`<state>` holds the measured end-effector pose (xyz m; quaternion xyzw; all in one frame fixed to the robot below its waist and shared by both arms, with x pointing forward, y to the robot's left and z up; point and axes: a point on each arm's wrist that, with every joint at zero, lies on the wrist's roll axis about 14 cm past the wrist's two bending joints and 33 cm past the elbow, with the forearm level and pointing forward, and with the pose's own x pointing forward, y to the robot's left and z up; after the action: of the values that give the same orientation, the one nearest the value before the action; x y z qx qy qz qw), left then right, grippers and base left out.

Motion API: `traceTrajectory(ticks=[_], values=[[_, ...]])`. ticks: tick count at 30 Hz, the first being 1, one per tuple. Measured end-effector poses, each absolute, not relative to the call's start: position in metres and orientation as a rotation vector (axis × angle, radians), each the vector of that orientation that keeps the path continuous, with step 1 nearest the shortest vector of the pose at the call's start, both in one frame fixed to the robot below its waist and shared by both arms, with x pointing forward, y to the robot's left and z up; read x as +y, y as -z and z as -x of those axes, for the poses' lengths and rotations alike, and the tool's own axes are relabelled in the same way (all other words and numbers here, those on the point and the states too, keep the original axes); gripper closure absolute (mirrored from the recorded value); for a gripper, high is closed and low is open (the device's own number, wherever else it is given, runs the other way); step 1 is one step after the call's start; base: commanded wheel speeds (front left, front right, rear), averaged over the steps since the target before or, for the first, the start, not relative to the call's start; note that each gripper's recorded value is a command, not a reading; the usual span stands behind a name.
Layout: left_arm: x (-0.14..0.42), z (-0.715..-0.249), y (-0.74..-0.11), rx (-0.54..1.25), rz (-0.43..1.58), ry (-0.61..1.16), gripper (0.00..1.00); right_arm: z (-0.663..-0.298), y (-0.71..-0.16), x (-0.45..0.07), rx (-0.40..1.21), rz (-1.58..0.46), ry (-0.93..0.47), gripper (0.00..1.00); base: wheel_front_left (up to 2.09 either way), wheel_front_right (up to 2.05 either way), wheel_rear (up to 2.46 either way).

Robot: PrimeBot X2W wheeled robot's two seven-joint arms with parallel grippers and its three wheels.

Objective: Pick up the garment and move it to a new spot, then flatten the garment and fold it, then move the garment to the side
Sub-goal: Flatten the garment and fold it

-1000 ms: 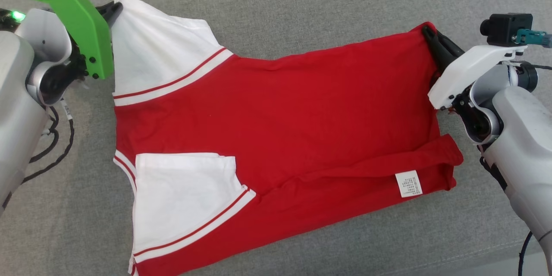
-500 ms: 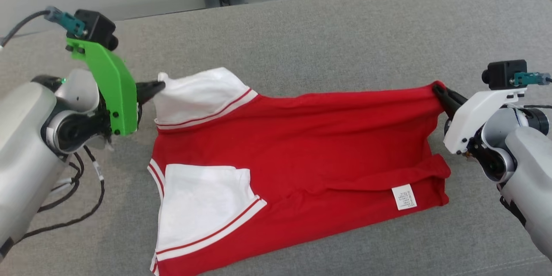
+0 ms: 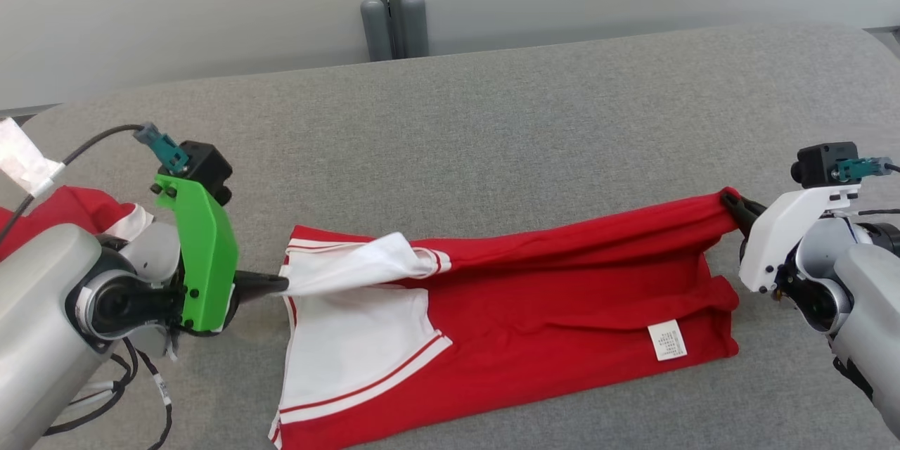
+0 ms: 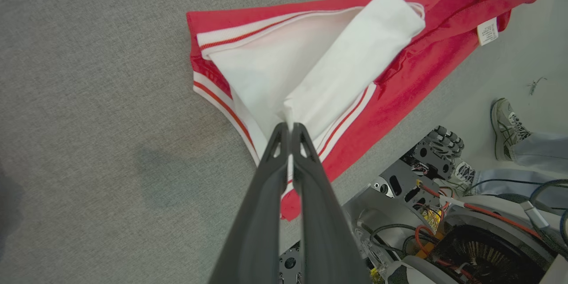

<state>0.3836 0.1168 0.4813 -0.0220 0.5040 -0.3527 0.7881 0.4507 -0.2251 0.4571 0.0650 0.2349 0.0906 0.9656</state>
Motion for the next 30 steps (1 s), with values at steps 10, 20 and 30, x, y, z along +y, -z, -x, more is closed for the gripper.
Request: traceTrajectory(ticks=[10, 20, 30], values=[[0.108, -0.350, -0.463, 1.210, 0.070, 0.807, 1.00, -0.442, -0.439, -0.221, 0.576, -0.073, -0.218, 1.00, 0.00, 0.00, 0.00], [0.101, -0.327, -0.441, 1.329, 0.074, 0.835, 1.00, -0.435, -0.427, -0.218, 0.638, -0.067, -0.242, 1.00, 0.00, 0.00, 0.00], [0.098, -0.320, -0.433, 1.360, 0.107, 0.834, 0.00, -0.423, -0.415, -0.220, 0.714, -0.068, -0.254, 0.00, 0.00, 0.00, 0.00]])
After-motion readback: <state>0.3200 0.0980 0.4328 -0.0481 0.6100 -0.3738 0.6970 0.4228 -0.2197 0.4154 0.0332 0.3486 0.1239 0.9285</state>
